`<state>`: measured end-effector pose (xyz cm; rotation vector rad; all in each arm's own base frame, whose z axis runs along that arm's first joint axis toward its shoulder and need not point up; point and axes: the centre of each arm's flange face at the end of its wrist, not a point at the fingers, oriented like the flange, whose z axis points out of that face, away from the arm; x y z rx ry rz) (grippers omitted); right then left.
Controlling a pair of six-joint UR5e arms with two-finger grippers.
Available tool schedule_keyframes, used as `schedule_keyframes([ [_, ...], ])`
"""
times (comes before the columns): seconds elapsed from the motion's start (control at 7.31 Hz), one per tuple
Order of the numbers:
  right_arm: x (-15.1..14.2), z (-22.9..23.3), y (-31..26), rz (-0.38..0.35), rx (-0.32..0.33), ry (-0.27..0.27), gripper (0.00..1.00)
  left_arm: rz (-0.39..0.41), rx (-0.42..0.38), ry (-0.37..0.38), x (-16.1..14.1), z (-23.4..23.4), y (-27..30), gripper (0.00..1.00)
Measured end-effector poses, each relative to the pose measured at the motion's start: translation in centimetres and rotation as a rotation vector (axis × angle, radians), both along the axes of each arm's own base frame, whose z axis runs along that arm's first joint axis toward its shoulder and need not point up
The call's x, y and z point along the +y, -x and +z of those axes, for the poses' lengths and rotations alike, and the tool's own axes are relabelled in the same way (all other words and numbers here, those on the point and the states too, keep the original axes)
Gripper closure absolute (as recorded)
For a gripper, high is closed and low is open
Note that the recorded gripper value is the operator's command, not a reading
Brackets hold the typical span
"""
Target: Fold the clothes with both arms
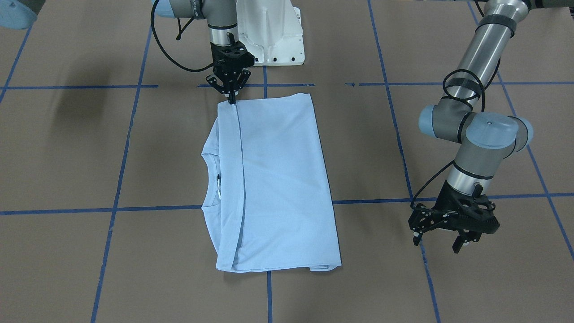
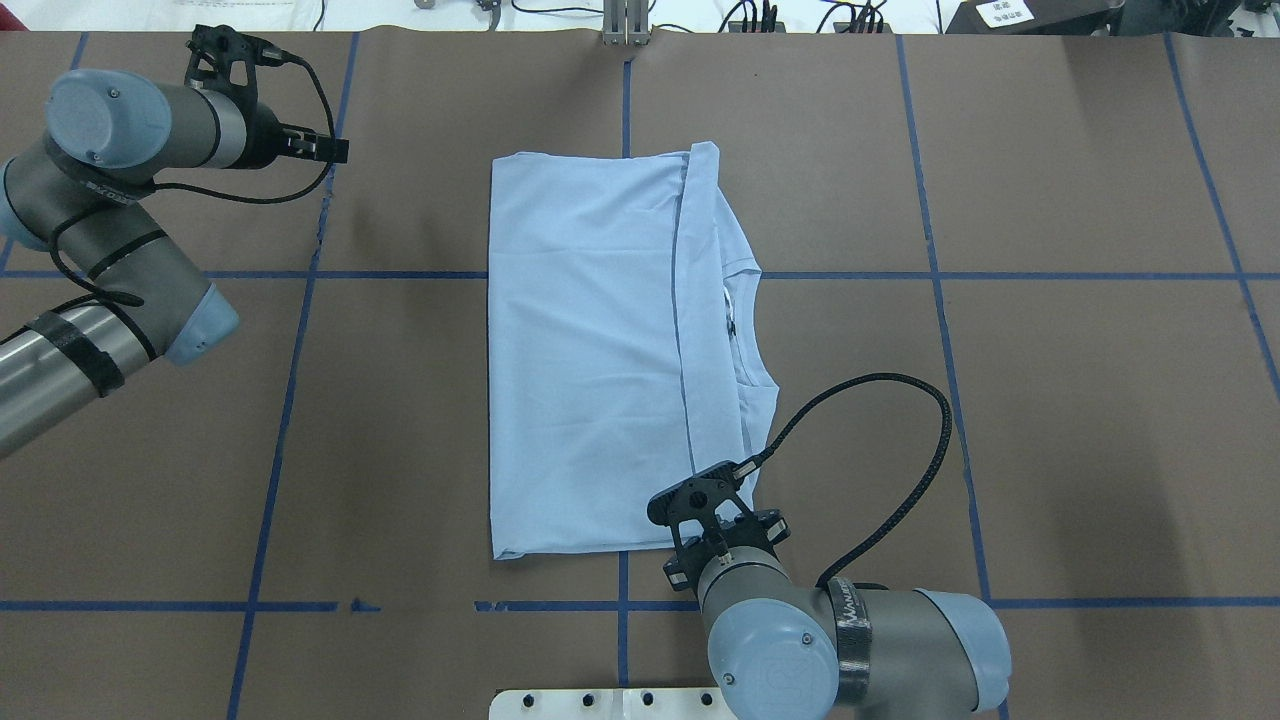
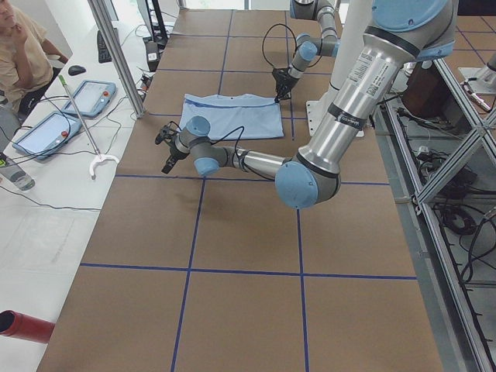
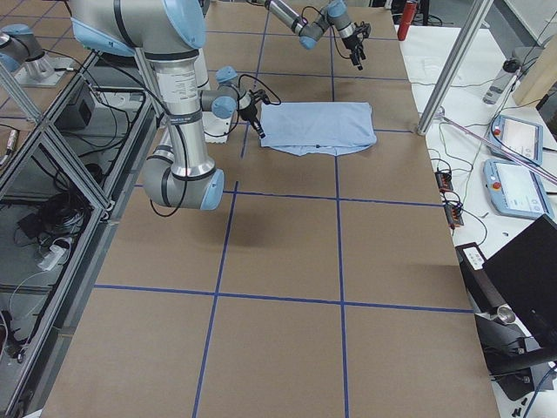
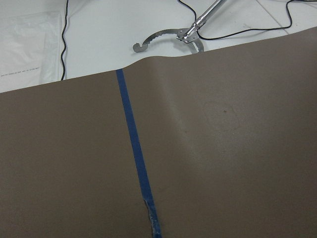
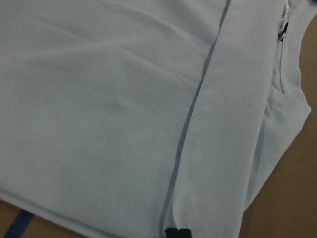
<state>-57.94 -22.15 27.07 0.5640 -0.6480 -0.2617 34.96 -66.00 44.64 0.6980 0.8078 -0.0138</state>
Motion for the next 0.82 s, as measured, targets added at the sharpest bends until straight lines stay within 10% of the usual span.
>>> schedule_keyframes([
  [0.41,-1.3,-0.4,-1.2,0.054,-0.032,0.024,1.00,-0.006,0.010,0.009,0.1,-0.1,-0.1,0.00],
  [0.82,-1.1,2.4,-4.2,0.195,-0.089,0.159,1.00,-0.015,0.030,0.029,0.3,-0.2,-0.5,0.00],
])
